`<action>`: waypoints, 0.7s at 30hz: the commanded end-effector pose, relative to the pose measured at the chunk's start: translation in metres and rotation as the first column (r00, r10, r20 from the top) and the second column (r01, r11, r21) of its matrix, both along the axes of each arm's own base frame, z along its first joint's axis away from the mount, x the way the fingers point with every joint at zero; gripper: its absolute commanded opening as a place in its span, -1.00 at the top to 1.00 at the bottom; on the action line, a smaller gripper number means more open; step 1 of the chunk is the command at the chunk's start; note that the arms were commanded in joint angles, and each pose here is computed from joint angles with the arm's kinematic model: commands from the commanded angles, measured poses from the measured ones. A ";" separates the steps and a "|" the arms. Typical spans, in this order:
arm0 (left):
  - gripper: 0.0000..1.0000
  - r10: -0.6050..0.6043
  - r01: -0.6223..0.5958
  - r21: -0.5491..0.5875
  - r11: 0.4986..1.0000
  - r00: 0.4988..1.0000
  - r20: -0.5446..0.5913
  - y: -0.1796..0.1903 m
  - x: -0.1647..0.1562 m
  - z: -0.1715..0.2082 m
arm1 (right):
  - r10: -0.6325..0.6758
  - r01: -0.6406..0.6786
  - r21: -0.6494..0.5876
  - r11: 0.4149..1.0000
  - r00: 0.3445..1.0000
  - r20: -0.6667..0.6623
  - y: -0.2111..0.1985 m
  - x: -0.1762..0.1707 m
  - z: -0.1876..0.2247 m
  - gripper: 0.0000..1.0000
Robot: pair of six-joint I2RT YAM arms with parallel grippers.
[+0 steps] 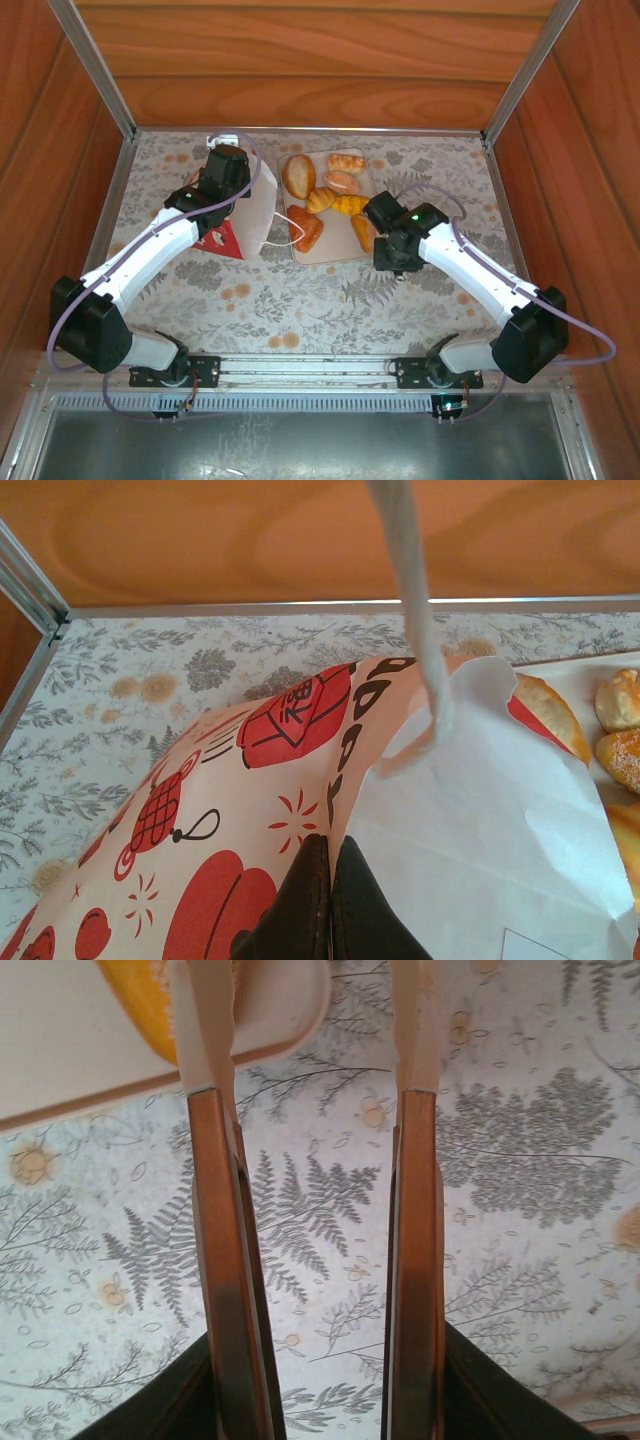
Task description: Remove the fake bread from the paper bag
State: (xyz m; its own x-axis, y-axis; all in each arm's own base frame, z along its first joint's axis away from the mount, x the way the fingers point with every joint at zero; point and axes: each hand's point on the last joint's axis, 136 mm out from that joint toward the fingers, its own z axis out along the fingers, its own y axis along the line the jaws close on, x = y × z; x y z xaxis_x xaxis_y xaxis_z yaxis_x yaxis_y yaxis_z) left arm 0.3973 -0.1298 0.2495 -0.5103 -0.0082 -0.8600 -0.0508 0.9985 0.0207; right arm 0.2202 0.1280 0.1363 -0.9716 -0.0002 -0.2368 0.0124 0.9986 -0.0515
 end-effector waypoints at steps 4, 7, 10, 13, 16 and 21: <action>1.00 0.019 -0.019 -0.024 1.000 1.000 0.015 0.005 -0.001 0.005 | 0.040 -0.040 0.095 0.995 0.999 0.001 0.020 0.005 -0.004 0.06; 1.00 0.021 -0.021 -0.024 0.999 1.000 0.015 0.006 -0.002 0.005 | 0.044 -0.043 0.101 0.994 0.999 -0.012 0.021 0.003 -0.007 0.06; 1.00 0.022 -0.022 -0.026 0.999 1.000 0.016 0.006 -0.002 0.005 | 0.043 -0.040 0.093 0.995 0.999 -0.029 0.021 0.001 -0.012 0.06; 1.00 0.022 -0.022 -0.029 0.999 1.000 0.016 0.006 -0.003 0.005 | 0.041 -0.038 0.084 0.996 0.998 -0.042 0.019 -0.001 -0.015 0.06; 1.00 0.022 -0.021 -0.030 0.999 1.000 0.017 0.007 -0.004 0.005 | 0.043 -0.039 0.077 0.996 0.997 -0.056 0.018 -0.002 -0.018 0.04; 1.00 0.023 -0.022 -0.033 0.999 1.000 0.020 0.007 -0.004 0.006 | 0.055 -0.049 0.071 0.996 0.994 -0.094 0.020 -0.005 -0.027 0.00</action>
State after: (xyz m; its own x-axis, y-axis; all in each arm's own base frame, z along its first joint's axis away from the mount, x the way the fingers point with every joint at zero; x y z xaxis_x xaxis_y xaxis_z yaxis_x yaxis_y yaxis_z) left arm 0.3952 -0.1286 0.2490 -0.5098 -0.0129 -0.8602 -0.0532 0.9984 0.0165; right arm 0.2190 0.1492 0.1178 -0.9830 -0.0267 -0.1818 -0.0323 0.9991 0.0280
